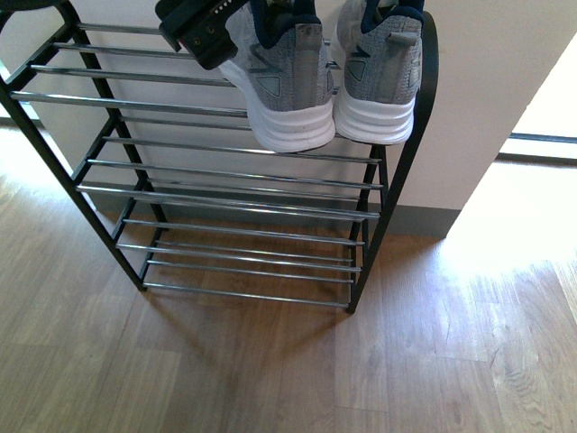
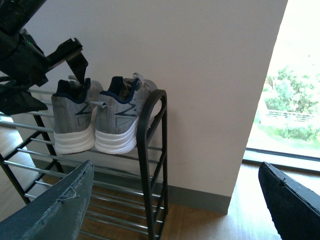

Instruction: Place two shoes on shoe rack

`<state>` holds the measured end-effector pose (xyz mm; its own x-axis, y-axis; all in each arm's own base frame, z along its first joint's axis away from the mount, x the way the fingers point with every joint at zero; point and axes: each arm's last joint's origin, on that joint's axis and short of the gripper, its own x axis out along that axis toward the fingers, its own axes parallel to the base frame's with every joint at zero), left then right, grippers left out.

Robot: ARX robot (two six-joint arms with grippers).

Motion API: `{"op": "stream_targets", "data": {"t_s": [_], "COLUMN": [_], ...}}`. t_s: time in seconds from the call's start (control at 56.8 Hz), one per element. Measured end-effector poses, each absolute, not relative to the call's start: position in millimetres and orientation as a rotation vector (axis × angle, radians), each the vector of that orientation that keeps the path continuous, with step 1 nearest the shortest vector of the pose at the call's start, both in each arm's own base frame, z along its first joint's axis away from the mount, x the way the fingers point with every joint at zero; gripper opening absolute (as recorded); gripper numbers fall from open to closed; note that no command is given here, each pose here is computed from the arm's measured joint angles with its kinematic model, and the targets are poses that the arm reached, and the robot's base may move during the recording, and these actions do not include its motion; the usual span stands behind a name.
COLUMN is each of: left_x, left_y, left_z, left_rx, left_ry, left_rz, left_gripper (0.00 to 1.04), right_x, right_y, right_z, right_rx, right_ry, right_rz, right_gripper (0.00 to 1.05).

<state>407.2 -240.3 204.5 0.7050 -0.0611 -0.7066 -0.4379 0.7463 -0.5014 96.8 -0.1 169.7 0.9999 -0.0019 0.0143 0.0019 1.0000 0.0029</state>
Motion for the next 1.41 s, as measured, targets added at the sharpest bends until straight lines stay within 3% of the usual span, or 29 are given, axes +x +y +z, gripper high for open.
{"op": "stream_targets", "data": {"t_s": [0.405, 0.581, 0.775, 1.162, 1.408], "left_x": [384.5, 342.9, 298.6, 184.8, 155.1], "left_y": [-223.3, -194.3, -160.9, -81.7, -61.1], "left_z": [257.4, 305.0, 328.1, 294.2, 258.8], "left_rx": [-0.681, -0.578, -0.515, -0.327, -0.267], "left_ry": [0.591, 0.382, 0.253, 0.146, 0.139], "left_rz": [0.19, 0.163, 0.172, 0.301, 0.344], "left_gripper": [0.95, 0.95, 0.95, 0.95, 0.95], "right_x": [96.8, 96.8, 96.8, 96.8, 96.8], "right_y": [-0.1, -0.1, -0.1, -0.1, -0.1], "right_z": [169.7, 169.7, 169.7, 169.7, 169.7], "right_rx": [0.003, 0.003, 0.003, 0.003, 0.003], "right_ry": [-0.014, -0.014, -0.014, -0.014, -0.014], "right_rz": [-0.002, -0.002, -0.002, -0.002, -0.002], "right_gripper": [0.95, 0.95, 0.95, 0.95, 0.95]}}
